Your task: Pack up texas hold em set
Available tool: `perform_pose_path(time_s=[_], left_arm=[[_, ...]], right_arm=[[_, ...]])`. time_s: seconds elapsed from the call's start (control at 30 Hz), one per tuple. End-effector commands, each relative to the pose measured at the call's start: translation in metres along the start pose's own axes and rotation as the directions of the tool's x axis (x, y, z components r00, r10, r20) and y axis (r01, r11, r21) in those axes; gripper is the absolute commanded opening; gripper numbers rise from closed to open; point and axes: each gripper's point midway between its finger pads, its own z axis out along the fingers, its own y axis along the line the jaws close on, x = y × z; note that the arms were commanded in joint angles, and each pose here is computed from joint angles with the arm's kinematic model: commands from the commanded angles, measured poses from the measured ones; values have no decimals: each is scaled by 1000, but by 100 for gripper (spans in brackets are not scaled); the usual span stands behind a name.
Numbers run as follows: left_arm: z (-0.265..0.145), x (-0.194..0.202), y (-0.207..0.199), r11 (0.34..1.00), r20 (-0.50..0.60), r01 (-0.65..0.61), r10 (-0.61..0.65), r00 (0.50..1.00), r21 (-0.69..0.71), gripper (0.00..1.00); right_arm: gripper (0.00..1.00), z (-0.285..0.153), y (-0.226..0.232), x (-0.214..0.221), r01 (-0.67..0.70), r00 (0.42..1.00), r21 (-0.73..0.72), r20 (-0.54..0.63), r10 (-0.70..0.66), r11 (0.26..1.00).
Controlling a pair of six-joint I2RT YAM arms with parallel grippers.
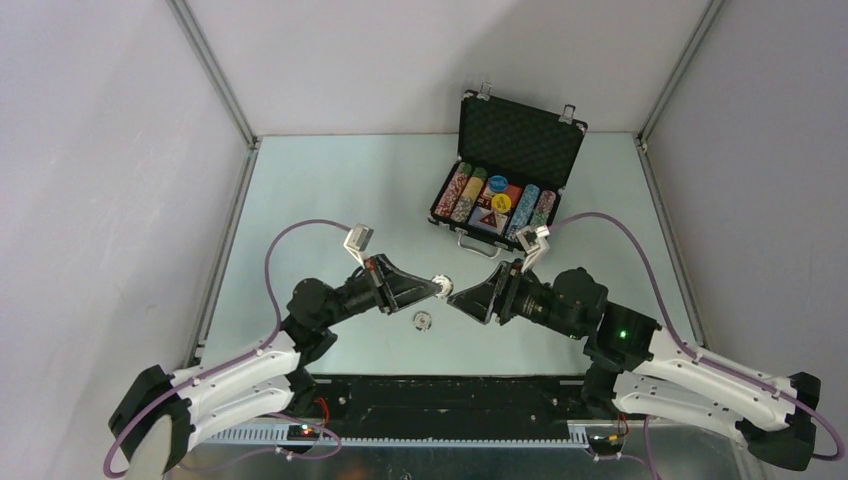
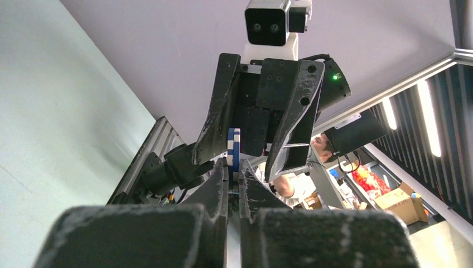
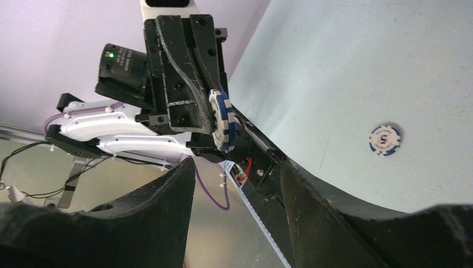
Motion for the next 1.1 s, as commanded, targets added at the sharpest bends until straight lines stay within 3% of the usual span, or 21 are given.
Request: perform_pose_path(time_s=[0.0, 0.6, 0.73, 0.83, 0.9, 0.97, 1.03, 1.07], left_arm=[[0, -4, -19, 997, 18, -26, 25, 1000, 79, 0], [-4, 6, -20, 995, -5, -13, 13, 1000, 101, 0], [-4, 7, -20, 994, -11, -13, 15, 1000, 106, 0], [-4, 8, -19, 994, -14, -13, 14, 1000, 104, 0], [-4, 8, -19, 994, -14, -15, 16, 1000, 104, 0], [-3, 8, -18, 995, -17, -14, 16, 1000, 103, 7], [-2, 8, -17, 995, -17, -14, 16, 1000, 98, 31], [-2, 8, -16, 995, -16, -14, 16, 1000, 97, 48]], right_arm=[[60, 1, 25, -17, -19, 998, -101, 60, 25, 995], [35, 13, 33, -17, -25, 997, -148, 62, 35, 989], [22, 14, 32, -17, -22, 998, -145, 62, 32, 989], [3, 16, 30, -16, -25, 998, -136, 58, 33, 990], [0, 16, 29, -15, -25, 998, -132, 57, 33, 991], [0, 16, 29, -15, -18, 998, -133, 55, 26, 991], [0, 13, 28, -18, -6, 998, -128, 66, 14, 992], [0, 11, 26, -19, -2, 997, -122, 73, 11, 993]])
